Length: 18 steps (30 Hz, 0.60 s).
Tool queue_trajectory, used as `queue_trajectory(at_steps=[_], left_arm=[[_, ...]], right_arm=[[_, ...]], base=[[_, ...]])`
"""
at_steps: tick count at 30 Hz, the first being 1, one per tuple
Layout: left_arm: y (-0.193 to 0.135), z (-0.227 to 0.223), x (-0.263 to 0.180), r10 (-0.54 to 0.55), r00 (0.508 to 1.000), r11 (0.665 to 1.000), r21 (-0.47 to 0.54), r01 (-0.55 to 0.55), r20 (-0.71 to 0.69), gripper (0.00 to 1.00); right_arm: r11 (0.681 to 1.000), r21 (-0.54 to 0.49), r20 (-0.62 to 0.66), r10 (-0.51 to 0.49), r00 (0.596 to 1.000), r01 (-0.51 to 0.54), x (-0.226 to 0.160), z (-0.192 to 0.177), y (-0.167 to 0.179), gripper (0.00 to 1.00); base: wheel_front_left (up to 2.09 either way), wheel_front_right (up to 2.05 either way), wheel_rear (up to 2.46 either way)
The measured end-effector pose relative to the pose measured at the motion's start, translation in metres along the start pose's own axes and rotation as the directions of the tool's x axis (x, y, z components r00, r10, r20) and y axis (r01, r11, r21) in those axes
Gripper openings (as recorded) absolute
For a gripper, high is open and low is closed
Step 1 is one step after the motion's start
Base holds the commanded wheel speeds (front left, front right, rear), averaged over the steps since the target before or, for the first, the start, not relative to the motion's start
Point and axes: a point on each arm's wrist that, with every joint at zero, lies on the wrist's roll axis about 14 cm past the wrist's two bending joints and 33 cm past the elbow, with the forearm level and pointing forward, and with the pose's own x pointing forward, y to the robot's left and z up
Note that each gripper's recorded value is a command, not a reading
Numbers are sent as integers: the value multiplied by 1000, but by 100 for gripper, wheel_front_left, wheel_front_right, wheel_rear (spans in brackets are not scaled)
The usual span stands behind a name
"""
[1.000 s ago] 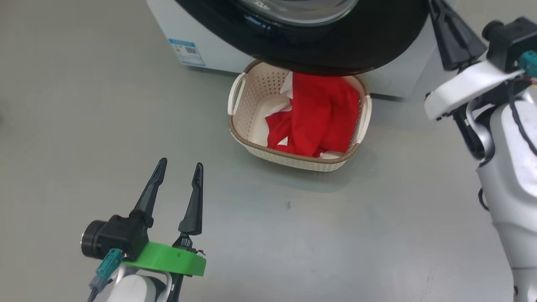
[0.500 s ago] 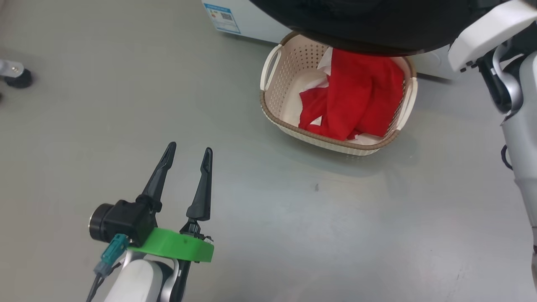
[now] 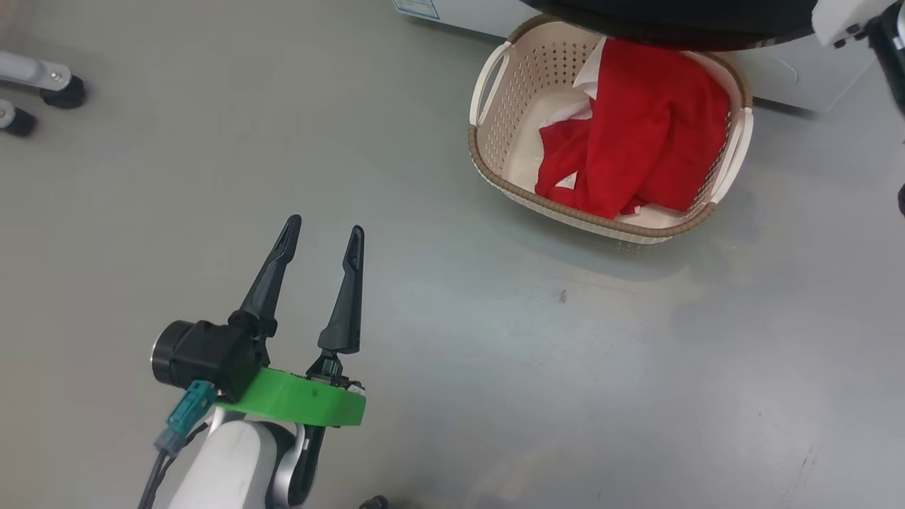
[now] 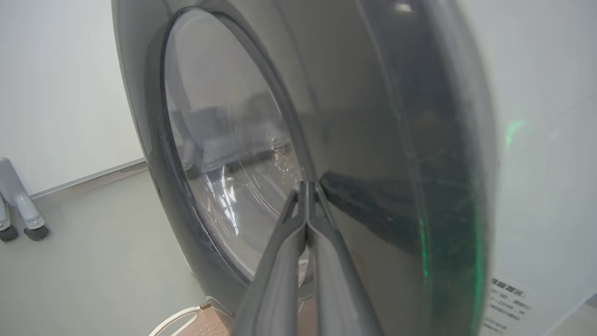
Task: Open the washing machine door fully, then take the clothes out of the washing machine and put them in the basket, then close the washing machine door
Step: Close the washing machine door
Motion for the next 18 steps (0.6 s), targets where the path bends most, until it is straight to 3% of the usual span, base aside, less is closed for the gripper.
queue_trajectory(at_steps=[18], left_arm=[[5, 5, 7, 21, 1000, 1000, -16, -21, 15, 100]], right_arm=[[996, 17, 31, -90, 995, 89, 27, 7, -42, 0]], base=[[0, 0, 0]])
